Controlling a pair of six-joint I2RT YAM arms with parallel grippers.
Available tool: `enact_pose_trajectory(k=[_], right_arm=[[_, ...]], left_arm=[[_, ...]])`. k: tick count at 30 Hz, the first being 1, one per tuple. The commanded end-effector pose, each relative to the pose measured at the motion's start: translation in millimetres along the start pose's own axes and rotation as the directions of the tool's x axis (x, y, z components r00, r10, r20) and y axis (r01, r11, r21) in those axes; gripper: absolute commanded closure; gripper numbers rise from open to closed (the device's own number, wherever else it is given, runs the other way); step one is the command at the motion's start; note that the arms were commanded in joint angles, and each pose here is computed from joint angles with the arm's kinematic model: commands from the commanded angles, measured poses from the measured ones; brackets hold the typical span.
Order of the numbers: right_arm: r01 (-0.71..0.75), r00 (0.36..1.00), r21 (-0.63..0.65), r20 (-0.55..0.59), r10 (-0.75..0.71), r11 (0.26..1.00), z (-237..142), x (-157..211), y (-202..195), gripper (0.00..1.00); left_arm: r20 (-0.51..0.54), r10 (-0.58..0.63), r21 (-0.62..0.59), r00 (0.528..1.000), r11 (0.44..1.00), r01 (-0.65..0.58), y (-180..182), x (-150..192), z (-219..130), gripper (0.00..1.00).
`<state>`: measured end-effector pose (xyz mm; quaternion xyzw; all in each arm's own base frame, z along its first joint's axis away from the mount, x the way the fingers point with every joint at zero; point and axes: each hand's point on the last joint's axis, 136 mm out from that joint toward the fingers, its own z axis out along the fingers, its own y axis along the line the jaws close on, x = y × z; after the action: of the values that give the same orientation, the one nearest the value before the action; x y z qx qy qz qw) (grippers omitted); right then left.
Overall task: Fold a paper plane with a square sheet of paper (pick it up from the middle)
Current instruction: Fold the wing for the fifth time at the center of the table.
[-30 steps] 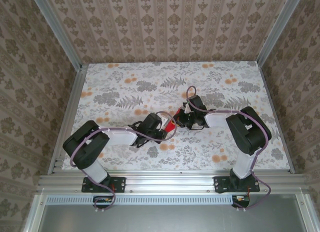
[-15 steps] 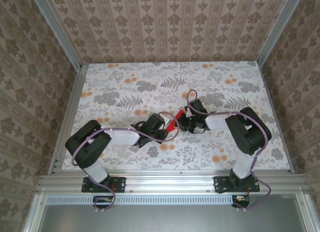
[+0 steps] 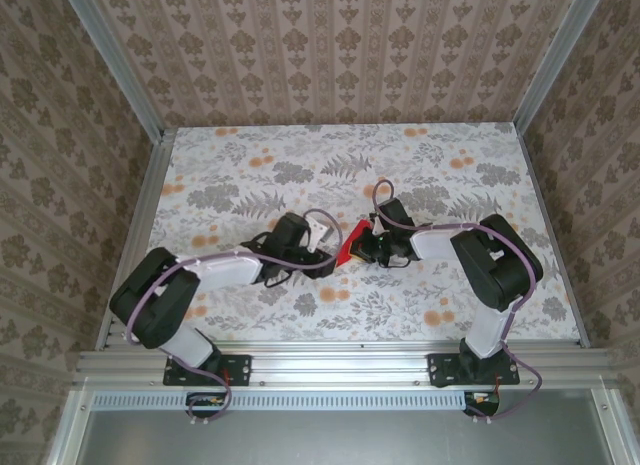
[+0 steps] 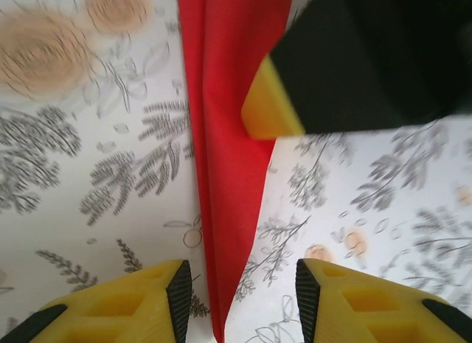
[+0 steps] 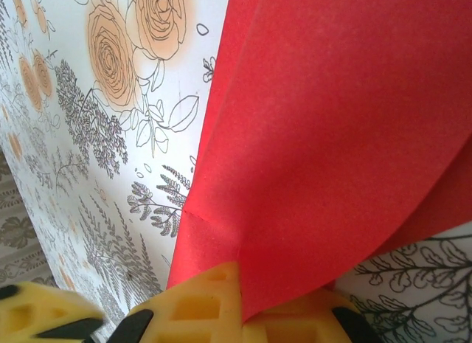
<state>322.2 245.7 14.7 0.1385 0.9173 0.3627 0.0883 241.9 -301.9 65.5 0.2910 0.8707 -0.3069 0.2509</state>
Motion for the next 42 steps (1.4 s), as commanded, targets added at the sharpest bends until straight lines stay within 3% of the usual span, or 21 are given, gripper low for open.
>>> enact_pose_trajectory(k=[1,8,19,35,42], right_arm=[[-0.007,0.999,0.080,-0.035,0.010,0.997,7,6,-21,0.97],[-0.003,0.999,0.093,-0.046,0.007,0.996,10,6,-24,0.97],[-0.017,0.997,0.109,-0.067,0.024,0.994,13,8,-30,0.97],[-0.024,0.996,0.115,-0.080,0.034,0.993,15,9,-32,0.97],[-0.025,0.996,0.112,-0.081,0.034,0.993,15,9,-31,0.83]], left_arm=[[0.025,-0.090,0.157,0.996,0.984,0.085,-19,-15,-15,0.56],[-0.014,-0.232,0.179,0.973,0.956,0.231,-6,-24,-3,0.71],[-0.118,-0.301,0.201,0.946,0.926,0.320,3,-18,29,0.89],[-0.130,-0.321,0.271,0.938,0.899,0.345,8,-11,42,0.90],[-0.142,-0.323,0.243,0.936,0.905,0.349,14,-3,44,0.90]])
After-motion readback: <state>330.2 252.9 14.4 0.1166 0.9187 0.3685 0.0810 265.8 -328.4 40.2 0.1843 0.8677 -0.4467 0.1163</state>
